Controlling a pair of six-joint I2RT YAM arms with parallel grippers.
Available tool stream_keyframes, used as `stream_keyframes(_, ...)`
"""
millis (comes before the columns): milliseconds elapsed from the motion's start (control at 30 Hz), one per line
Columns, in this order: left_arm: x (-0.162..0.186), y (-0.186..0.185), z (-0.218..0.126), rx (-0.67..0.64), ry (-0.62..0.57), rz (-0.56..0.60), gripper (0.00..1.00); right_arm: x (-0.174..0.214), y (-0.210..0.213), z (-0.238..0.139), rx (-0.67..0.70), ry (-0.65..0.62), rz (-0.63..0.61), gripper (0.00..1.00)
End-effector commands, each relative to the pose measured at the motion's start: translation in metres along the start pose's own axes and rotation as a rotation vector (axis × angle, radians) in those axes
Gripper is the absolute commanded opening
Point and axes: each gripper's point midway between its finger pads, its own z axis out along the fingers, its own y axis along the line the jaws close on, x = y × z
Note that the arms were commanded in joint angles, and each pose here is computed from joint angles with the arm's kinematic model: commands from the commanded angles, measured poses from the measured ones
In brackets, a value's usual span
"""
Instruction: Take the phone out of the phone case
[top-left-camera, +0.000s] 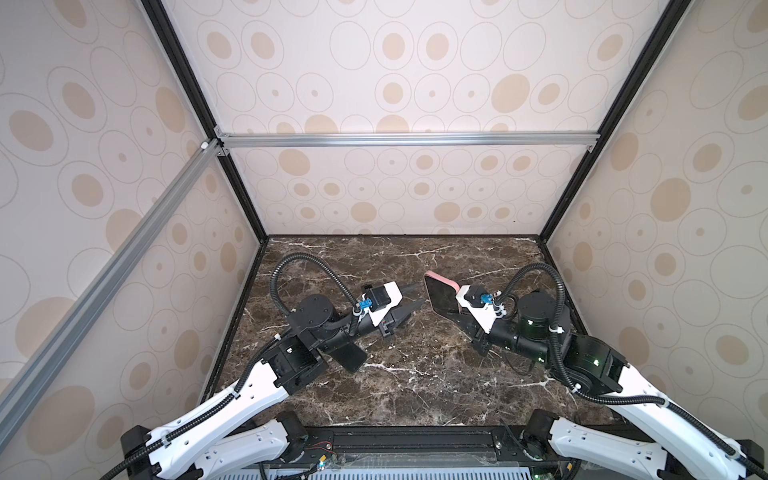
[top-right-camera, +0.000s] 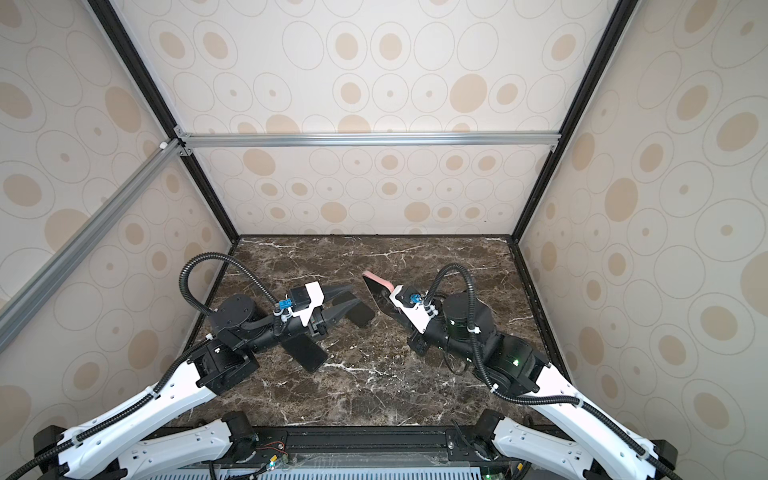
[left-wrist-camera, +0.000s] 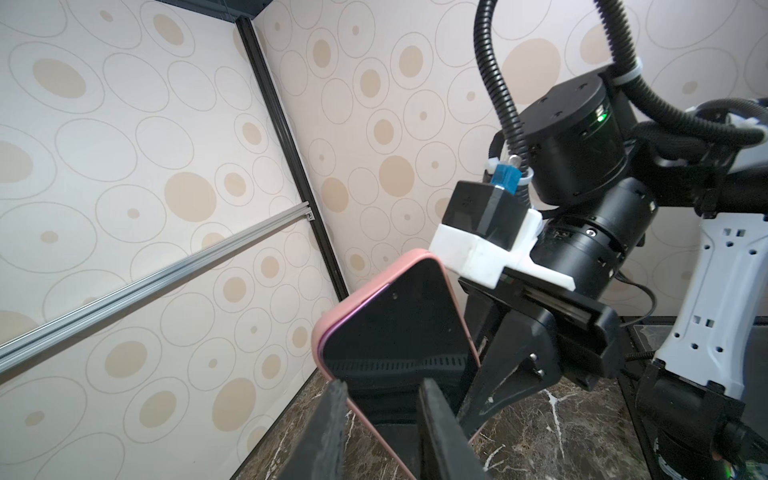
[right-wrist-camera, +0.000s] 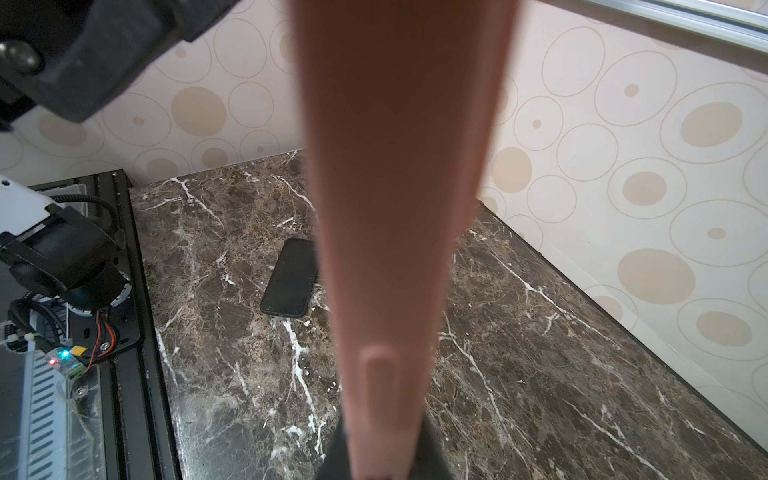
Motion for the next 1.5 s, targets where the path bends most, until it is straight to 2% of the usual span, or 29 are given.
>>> stream_keyframes(0,-0.029,0.008,0.0,-0.029,-0.074,0.057,0.3,-0.019,0.004,-0.005,-0.029,-0.065,-0.011,0.0)
stream_keyframes(467,-0.024,0.01,0.006,-0.036,-0.06,0.062,0.26,-0.02,0.01,-0.006,-0.063,-0.073,-0.024,0.0)
stream_keyframes(800,-0.027,0.019,0.004,-0.091,-0.067,0.065,0.26,-0.018,0.006,-0.006,-0.042,-0.069,-0.022,0.0)
stream_keyframes(1467,-0.016,0.013,0.011,-0.053,-0.033,0.056,0.18,-0.02,0.019,-0.003,-0.117,-0.07,-0.037,0.0)
